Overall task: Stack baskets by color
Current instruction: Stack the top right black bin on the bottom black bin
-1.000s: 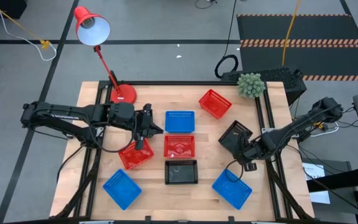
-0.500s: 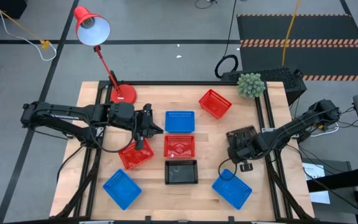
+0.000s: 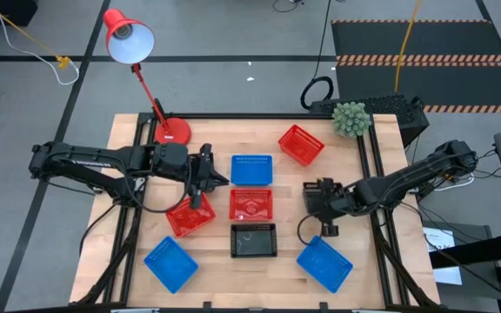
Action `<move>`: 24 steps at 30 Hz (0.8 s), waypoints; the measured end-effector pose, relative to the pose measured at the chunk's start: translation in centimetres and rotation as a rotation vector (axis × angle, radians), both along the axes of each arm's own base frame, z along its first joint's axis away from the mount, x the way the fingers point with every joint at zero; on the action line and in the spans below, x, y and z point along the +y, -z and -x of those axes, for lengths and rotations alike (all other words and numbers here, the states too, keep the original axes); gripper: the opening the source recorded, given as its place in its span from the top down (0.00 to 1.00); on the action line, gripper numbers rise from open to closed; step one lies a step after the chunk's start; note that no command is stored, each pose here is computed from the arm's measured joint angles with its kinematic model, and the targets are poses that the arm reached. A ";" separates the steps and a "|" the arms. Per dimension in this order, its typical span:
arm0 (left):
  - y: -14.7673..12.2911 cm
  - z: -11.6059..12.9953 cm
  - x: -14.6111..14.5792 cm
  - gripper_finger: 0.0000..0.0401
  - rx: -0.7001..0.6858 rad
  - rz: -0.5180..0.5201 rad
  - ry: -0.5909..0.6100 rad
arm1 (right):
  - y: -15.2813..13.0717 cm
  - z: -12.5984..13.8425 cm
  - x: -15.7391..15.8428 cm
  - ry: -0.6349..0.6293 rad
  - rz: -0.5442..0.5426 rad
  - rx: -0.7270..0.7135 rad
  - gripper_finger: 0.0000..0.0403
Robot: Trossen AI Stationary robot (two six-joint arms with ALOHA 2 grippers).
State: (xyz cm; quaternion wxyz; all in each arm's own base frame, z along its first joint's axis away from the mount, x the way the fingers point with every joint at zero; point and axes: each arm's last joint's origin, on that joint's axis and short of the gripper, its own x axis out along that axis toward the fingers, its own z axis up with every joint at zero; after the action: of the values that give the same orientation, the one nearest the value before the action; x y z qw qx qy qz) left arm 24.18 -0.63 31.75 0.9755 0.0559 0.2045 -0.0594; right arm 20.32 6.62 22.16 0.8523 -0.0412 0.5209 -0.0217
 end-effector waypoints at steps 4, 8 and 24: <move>-0.3 -0.1 -0.2 0.92 -0.033 0.003 0.003 | -1.8 -0.8 0.0 0.054 -0.009 -0.071 0.98; -0.8 -0.3 -0.9 0.92 -0.088 -0.012 -0.011 | -3.5 -1.5 -0.2 0.089 -0.043 -0.134 0.98; -1.3 -1.2 -2.6 0.60 -0.195 -0.074 -0.127 | -6.8 -2.7 0.1 0.083 -0.090 -0.288 0.98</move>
State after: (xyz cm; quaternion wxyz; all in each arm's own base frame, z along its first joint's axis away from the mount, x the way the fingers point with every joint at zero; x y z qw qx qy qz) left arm 25.37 -3.24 33.03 0.9898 0.0841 0.1137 0.0159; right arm 23.06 6.68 28.97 0.9175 0.0222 0.3952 -0.0390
